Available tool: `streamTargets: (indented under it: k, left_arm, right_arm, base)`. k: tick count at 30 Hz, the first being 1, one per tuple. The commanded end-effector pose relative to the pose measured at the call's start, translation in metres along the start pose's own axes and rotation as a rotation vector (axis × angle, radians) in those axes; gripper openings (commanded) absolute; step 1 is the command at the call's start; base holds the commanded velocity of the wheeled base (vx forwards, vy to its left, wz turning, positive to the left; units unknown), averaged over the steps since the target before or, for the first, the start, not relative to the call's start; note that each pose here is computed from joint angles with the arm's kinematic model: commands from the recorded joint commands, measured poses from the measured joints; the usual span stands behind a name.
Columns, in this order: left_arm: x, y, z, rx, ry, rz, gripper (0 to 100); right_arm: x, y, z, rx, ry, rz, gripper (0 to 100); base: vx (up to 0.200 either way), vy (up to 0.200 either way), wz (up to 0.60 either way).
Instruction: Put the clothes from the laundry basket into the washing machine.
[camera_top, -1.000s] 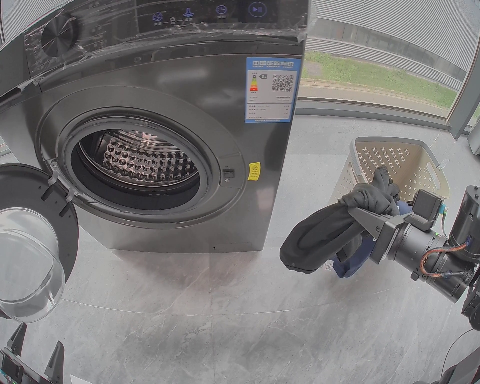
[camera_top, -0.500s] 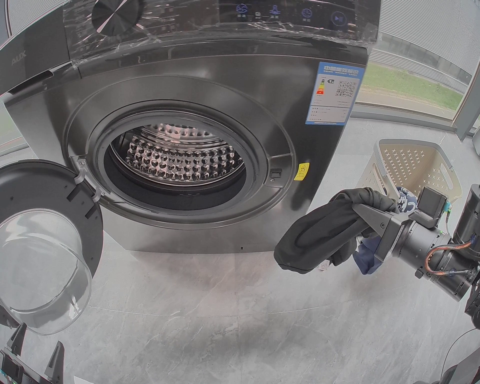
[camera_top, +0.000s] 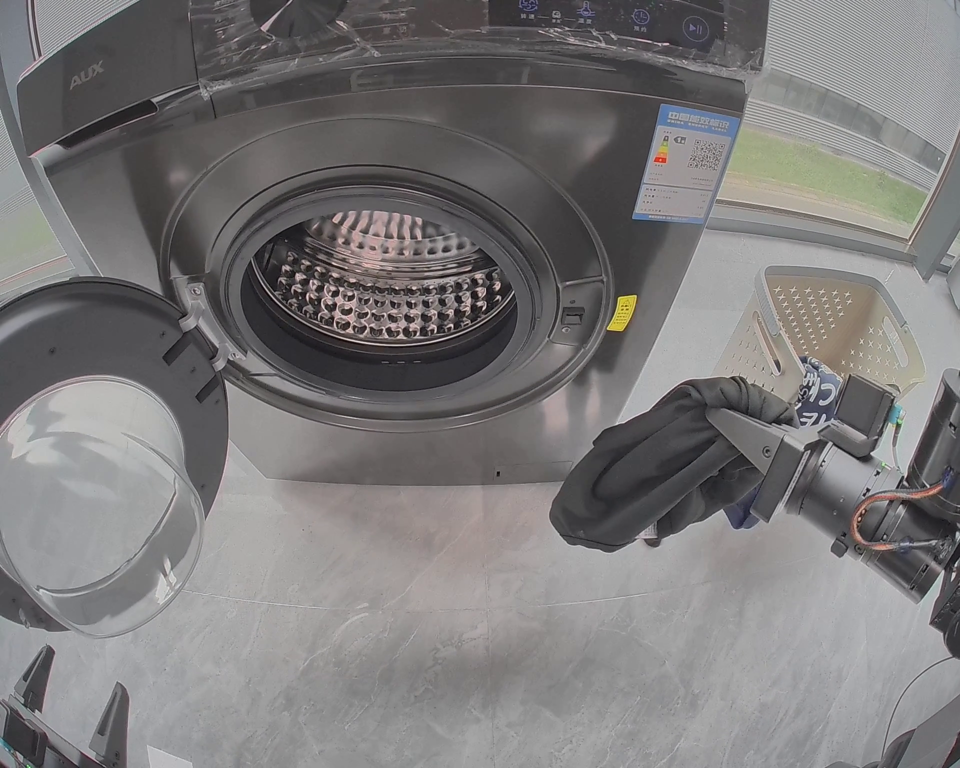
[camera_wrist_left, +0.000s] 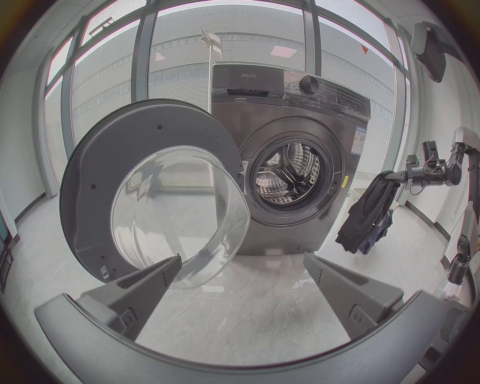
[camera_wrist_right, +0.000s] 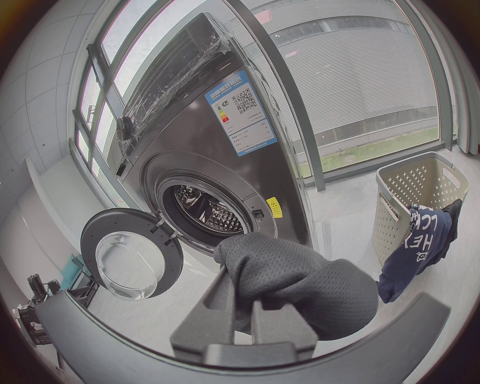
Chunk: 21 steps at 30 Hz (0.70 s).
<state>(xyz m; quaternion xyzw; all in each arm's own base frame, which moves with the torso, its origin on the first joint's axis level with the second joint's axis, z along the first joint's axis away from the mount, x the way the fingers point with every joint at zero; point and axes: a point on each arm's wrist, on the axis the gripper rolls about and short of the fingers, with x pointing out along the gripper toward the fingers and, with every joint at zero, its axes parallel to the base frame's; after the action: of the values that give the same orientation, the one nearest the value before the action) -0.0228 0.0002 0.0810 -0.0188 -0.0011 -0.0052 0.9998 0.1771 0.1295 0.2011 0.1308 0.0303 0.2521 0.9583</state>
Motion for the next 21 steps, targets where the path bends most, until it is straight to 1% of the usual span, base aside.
streamTargets:
  k: [1, 2, 6, 14, 21]
  left_arm:
    - [0.0002, 0.0002, -0.0052, -0.001, 0.002, 0.000, 100]
    - [0.0002, 0.0002, -0.0052, -0.001, 0.002, 0.000, 100]
    - [-0.0001, 0.0002, -0.0048, 0.001, -0.001, 0.000, 100]
    - [0.0001, 0.0002, -0.0052, 0.005, 0.001, 0.000, 100]
    - [0.0001, 0.0002, -0.0047, 0.005, 0.001, 0.000, 100]
  right_arm:
    - [-0.0005, -0.0010, 0.0020, 0.001, -0.009, -0.003, 0]
    - [-0.0007, -0.0008, 0.0028, 0.001, -0.012, -0.003, 0]
    - [-0.0007, -0.0005, 0.0063, 0.003, -0.025, -0.001, 0]
    - [-0.0016, -0.0007, 0.0062, 0.002, -0.025, -0.001, 0]
    - [-0.0024, -0.0014, 0.0038, -0.001, -0.016, -0.001, 0]
  base:
    - [0.000, 0.000, 0.00]
    - [0.000, 0.000, 0.00]
    - [0.000, 0.200, 0.00]
    - [0.000, 0.200, 0.00]
    - [0.000, 0.000, 0.00]
